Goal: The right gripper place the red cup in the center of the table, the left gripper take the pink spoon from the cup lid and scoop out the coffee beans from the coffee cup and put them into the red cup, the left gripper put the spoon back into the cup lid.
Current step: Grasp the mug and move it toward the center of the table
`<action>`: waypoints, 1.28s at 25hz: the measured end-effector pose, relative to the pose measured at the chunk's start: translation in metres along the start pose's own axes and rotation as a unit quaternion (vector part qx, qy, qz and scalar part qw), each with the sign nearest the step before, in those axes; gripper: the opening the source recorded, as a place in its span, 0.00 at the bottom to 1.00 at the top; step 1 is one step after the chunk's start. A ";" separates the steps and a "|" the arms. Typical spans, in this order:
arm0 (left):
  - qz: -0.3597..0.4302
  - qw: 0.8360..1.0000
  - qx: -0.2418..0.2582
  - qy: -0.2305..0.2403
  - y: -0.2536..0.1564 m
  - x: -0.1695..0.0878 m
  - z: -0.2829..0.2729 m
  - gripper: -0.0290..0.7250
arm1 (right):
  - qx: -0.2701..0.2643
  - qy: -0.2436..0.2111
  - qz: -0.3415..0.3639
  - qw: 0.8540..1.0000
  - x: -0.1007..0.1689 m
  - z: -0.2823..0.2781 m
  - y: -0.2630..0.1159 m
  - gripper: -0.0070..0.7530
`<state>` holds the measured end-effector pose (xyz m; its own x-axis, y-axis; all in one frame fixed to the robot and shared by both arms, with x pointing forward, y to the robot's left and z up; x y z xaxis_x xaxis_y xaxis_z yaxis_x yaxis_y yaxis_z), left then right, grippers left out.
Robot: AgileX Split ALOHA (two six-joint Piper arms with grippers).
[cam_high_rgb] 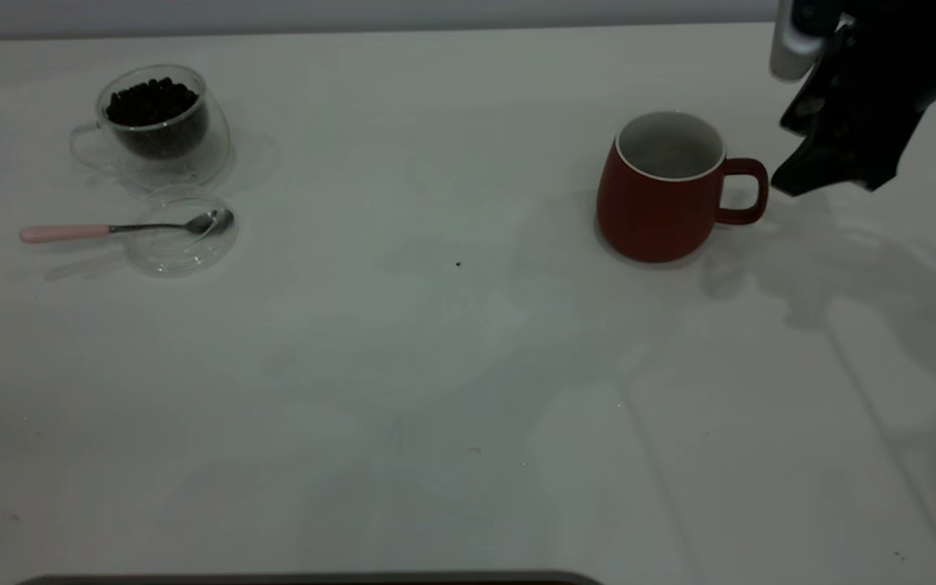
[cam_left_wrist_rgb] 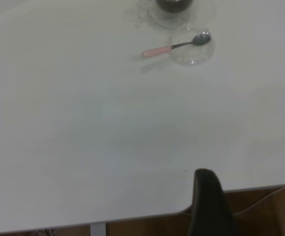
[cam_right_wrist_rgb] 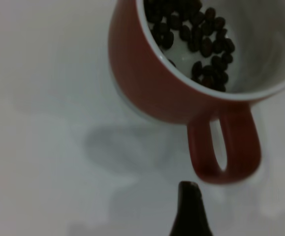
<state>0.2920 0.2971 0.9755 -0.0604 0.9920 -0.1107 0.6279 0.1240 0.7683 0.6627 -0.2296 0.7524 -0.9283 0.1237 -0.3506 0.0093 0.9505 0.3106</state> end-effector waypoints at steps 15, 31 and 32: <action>0.000 1.000 0.000 0.000 0.000 0.000 0.000 0.70 | -0.047 0.030 -0.004 0.998 0.005 0.063 0.047 0.78; 0.000 1.000 0.000 0.000 0.000 0.000 0.000 0.70 | -0.130 0.021 -0.035 0.991 0.018 0.085 0.175 0.78; 0.000 1.000 0.000 0.000 0.000 0.000 0.000 0.70 | -0.133 0.022 -0.034 0.990 0.019 0.085 0.179 0.78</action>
<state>0.2920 0.2971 0.9755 -0.0598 0.9921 -0.1100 0.6280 0.1231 0.7684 0.6782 -0.0332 0.7260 -0.9389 0.0431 -0.3414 -0.1468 0.8473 0.5105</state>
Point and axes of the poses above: a point on each arm's last joint axis where the gripper is mounted, z pointing out along that axis toward the gripper, x along the wrist's bending axis when the last joint is at zero, y = z × x, the point moved 9 cm from there along z, pointing out along that axis toward the gripper, and after that the axes turned 13 degrees about -z, right-handed, at the moved point
